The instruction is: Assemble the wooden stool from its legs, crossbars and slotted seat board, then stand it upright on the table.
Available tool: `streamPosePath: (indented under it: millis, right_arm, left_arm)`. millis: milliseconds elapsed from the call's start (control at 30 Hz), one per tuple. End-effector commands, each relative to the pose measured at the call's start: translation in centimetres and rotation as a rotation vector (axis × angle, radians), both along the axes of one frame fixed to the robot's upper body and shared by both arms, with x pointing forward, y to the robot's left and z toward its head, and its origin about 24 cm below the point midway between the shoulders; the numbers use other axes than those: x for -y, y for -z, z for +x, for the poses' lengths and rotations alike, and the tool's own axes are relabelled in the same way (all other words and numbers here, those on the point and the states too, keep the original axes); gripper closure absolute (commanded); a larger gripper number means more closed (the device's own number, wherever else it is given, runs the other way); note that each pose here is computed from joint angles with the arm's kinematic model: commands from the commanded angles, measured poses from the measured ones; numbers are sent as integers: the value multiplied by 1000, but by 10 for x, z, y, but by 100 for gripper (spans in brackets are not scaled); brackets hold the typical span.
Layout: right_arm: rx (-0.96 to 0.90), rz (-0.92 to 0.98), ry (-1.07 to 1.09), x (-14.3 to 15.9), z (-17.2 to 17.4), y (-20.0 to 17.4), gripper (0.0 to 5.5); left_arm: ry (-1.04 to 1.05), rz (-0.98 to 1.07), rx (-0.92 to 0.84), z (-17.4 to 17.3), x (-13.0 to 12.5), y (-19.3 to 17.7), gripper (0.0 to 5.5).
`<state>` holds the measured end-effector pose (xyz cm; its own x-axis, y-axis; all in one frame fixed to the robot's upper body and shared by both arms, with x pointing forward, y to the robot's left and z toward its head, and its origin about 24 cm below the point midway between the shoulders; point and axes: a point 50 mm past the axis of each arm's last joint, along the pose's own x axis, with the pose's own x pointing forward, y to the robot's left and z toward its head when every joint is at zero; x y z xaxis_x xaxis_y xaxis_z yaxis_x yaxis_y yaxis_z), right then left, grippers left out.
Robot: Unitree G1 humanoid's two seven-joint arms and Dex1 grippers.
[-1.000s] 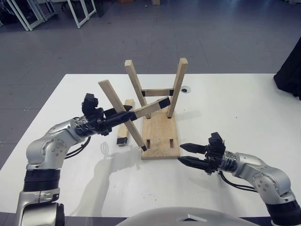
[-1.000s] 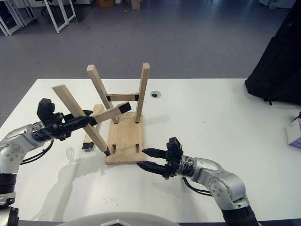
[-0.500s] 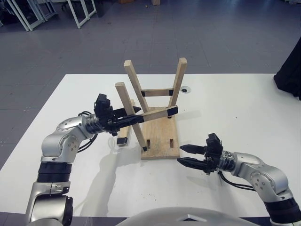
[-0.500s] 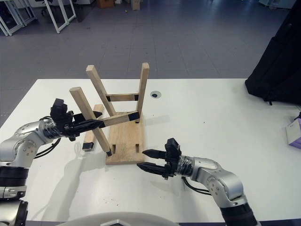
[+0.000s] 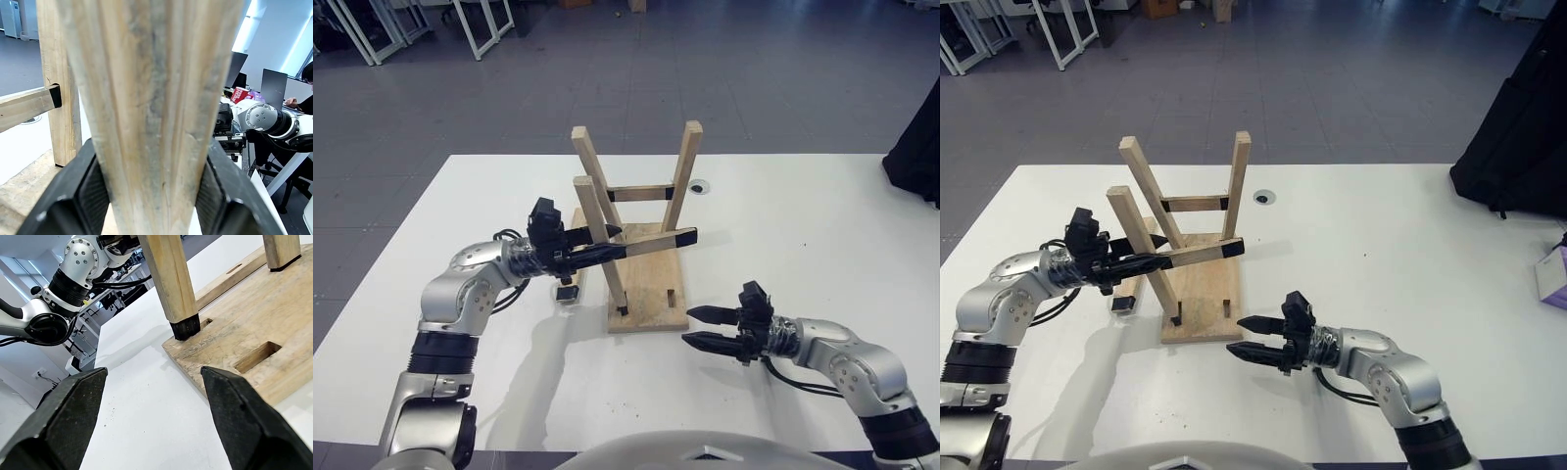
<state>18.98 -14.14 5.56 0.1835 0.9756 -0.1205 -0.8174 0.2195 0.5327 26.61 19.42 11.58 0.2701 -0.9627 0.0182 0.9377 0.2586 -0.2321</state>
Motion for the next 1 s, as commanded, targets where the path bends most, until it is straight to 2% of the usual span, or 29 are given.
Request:
streamPosePath:
  millis: [33, 600, 700, 867, 1000]
  right_arm:
    - [27, -25, -20, 1, 5, -1, 199]
    - [2, -46, -64, -5, -2, 8, 199]
    - [76, -34, 9, -11, 8, 2, 199]
    - [336, -87, 129, -35, 53, -33, 199]
    - [400, -275, 41, -54, 63, -17, 199]
  left_arm:
    - [10, 59, -40, 0, 1, 11, 346]
    - [-49, 266, 5, 13, -22, 17, 346]
    - [-27, 235, -6, 12, -22, 15, 346]
    - [-4, 227, -37, 3, -17, 22, 346]
    - [2, 226, -42, 1, -16, 23, 346]
